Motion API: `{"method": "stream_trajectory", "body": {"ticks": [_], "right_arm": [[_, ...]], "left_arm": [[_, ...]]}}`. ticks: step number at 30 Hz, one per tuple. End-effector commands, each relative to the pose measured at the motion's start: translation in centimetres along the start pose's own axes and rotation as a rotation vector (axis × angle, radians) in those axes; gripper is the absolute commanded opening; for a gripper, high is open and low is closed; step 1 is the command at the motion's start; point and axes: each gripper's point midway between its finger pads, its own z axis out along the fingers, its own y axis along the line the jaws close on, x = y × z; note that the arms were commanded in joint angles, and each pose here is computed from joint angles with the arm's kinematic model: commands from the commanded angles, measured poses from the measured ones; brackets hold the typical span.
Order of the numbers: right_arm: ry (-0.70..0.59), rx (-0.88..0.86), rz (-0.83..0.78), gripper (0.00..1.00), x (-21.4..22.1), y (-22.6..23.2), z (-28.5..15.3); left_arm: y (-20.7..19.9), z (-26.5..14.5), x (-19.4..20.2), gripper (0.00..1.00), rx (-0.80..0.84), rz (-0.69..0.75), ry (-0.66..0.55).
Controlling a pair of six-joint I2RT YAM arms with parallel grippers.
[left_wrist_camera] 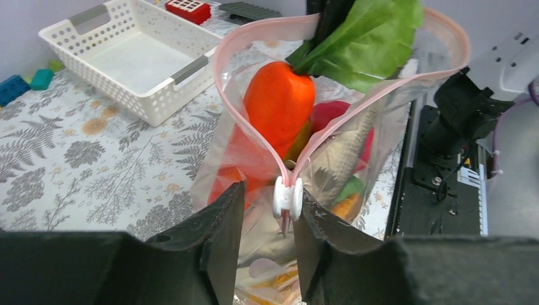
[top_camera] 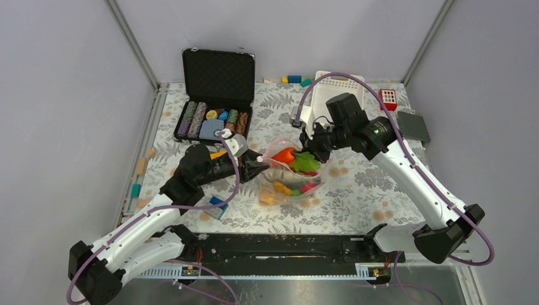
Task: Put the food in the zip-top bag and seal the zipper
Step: Adjust the zipper food storage bag at the center of the board.
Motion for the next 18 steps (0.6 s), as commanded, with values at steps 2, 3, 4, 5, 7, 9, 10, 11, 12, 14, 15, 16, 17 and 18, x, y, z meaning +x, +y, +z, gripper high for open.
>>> {"method": "stream_trajectory", "body": {"ticks": [2,3,4,5,7,9,10,11,12,14,15,16,17,18], "right_arm": [[-0.01,-0.033,-0.041,0.0,0.0,0.8,-0.7],[-0.003,-0.032,-0.044,0.0,0.2,0.8,-0.7],[-0.001,-0.027,-0.046,0.0,0.3,0.7,-0.6],[0.006,-0.022,-0.048,0.0,0.4,0.6,-0.6],[0.013,-0.001,-0.051,0.0,0.5,0.1,-0.6],[0.02,0.025,-0.058,0.02,0.4,-0.4,-0.8],[0.025,0.046,-0.065,0.07,0.4,-0.7,-0.9],[0.035,0.074,-0.071,0.17,0.5,-1.2,-1.1],[0.045,0.107,-0.078,0.27,0.6,-1.7,-1.4],[0.059,0.165,-0.105,0.43,0.8,-2.5,-2.1],[0.062,0.184,-0.122,0.5,0.8,-2.7,-2.5],[0.06,0.199,-0.137,0.57,0.8,-2.8,-2.9],[0.053,0.206,-0.152,0.61,0.7,-2.7,-3.3],[0.041,0.205,-0.169,0.63,0.5,-2.4,-3.6]], "left_arm": [[-2.4,-0.4,-5.0,0.27,0.138,0.109,-0.146],[-2.7,-0.5,-5.1,0.23,0.15,0.118,-0.153],[-2.9,-0.7,-5.3,0.14,0.16,0.126,-0.162],[-3.1,-0.8,-5.5,0.02,0.168,0.131,-0.169],[-3.3,-1.0,-5.6,0.0,0.176,0.137,-0.176],[-3.6,-1.2,-5.7,0.0,0.188,0.144,-0.183],[-3.7,-1.2,-5.8,0.0,0.189,0.147,-0.187],[-3.8,-1.4,-5.8,0.0,0.19,0.148,-0.188],[-3.9,-1.5,-6.0,0.0,0.191,0.149,-0.19],[-4.1,-1.9,-6.2,0.0,0.19,0.149,-0.194],[-4.2,-2.0,-6.2,0.0,0.19,0.145,-0.191],[-4.2,-2.1,-6.2,0.0,0.192,0.139,-0.188],[-4.3,-2.2,-6.2,0.0,0.194,0.133,-0.186],[-4.4,-2.2,-6.0,0.0,0.198,0.125,-0.184]]}}
